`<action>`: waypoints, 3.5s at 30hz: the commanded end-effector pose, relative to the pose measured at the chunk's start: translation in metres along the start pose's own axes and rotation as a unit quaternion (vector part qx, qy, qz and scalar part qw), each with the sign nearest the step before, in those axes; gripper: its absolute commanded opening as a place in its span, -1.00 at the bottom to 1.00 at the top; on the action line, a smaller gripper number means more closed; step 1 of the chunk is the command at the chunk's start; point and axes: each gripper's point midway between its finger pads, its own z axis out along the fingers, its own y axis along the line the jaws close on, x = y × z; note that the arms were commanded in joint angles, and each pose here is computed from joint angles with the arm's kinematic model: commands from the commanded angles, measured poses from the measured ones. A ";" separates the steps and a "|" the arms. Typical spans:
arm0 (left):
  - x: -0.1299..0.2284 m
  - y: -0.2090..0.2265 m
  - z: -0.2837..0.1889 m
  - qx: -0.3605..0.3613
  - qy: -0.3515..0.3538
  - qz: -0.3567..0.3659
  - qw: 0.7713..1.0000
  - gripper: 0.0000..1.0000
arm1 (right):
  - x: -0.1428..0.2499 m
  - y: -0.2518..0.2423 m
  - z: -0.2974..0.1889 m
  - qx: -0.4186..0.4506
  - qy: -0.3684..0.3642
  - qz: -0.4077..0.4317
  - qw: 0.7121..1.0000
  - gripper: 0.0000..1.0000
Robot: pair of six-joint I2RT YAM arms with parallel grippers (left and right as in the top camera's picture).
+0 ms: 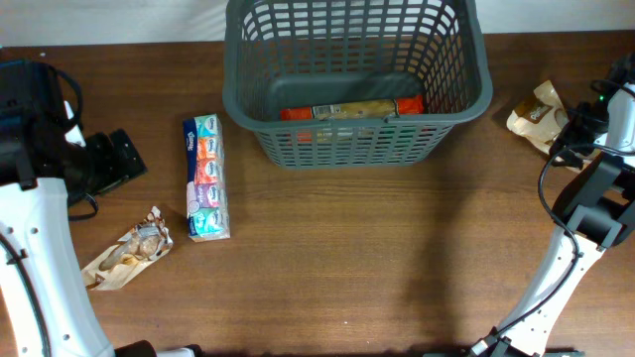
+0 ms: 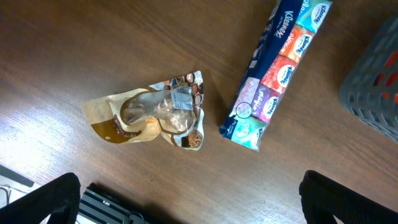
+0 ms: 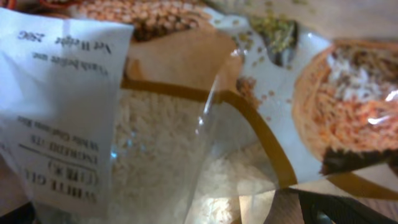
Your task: Pack container
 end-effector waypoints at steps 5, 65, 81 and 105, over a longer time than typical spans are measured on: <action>0.000 0.001 0.001 0.000 0.003 0.005 1.000 0.98 | -0.006 -0.021 0.015 0.049 -0.001 0.007 0.999 0.82; 0.000 0.001 0.001 0.000 0.003 0.005 1.000 0.98 | 0.059 0.062 -0.216 -0.296 0.078 -0.382 0.872 -0.92; 0.000 0.001 0.001 0.000 0.003 0.005 1.000 0.99 | 0.055 0.063 -0.211 -0.286 0.009 -0.471 0.834 0.97; 0.000 0.001 0.001 0.000 0.003 0.005 1.000 0.98 | 0.064 0.020 -0.078 -0.080 -0.037 -0.493 0.865 0.97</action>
